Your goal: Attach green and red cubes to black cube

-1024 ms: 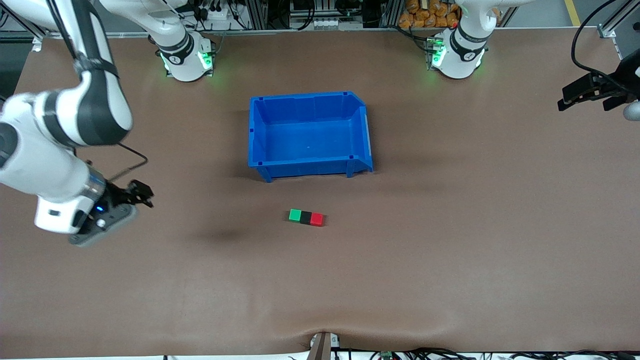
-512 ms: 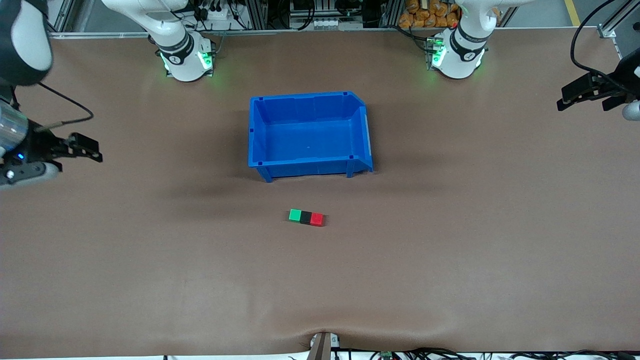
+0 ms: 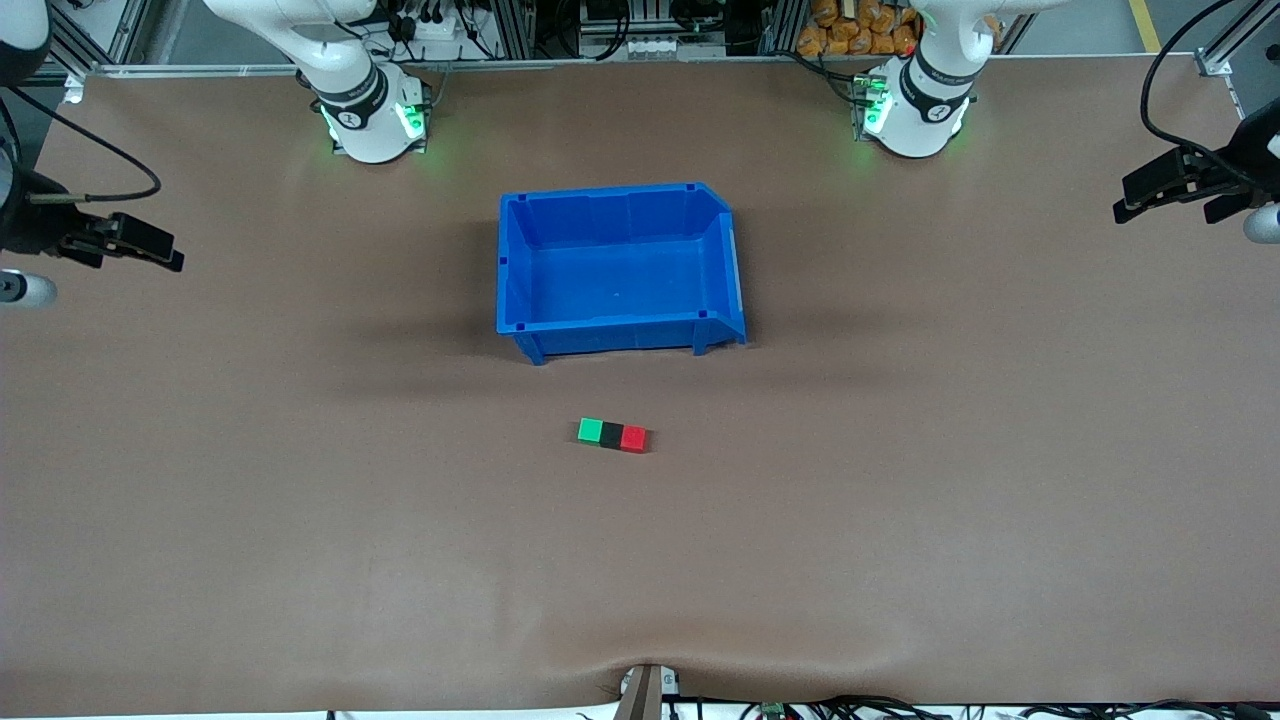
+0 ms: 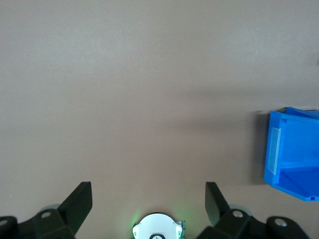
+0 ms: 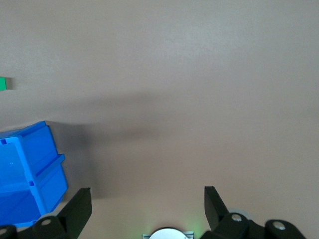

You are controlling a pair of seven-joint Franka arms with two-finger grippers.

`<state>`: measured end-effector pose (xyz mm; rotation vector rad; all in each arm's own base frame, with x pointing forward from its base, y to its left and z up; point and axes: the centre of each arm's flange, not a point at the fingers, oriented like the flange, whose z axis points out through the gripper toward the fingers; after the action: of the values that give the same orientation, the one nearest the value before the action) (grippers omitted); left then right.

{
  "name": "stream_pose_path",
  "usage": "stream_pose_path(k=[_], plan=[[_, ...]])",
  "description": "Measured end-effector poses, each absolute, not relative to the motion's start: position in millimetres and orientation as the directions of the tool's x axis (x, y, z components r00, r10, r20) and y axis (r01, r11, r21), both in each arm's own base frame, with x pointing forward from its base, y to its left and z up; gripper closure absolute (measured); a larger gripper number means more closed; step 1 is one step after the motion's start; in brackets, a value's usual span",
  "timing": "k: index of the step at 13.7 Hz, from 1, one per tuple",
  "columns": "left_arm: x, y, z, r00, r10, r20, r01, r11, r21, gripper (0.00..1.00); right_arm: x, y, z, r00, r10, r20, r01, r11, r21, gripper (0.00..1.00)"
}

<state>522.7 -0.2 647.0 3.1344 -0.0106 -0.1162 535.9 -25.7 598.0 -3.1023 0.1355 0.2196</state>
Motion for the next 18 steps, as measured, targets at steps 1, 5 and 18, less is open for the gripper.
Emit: stream_pose_path(k=[1, 5, 18], plan=[[523.1, -0.2, 646.7, 0.997, -0.007, -0.075, -0.006, -1.0, 0.005, 0.0, 533.4, -25.9, 601.3, 0.986, -0.09, -0.14, -0.094, -0.995, -0.022, 0.0], [523.7, 0.6, 646.5, 0.997, -0.005, -0.075, -0.005, -1.0, 0.005, 0.0, 532.0, -27.1, 606.4, 0.987, -0.099, -0.129, -0.103, -0.994, -0.022, 0.0], [523.8, 1.5, 651.5, 0.998, -0.004, -0.064, -0.003, -1.0, 0.005, 0.0, 532.0, -27.3, 606.8, 0.987, -0.101, -0.128, -0.105, -0.994, -0.022, 0.0]])
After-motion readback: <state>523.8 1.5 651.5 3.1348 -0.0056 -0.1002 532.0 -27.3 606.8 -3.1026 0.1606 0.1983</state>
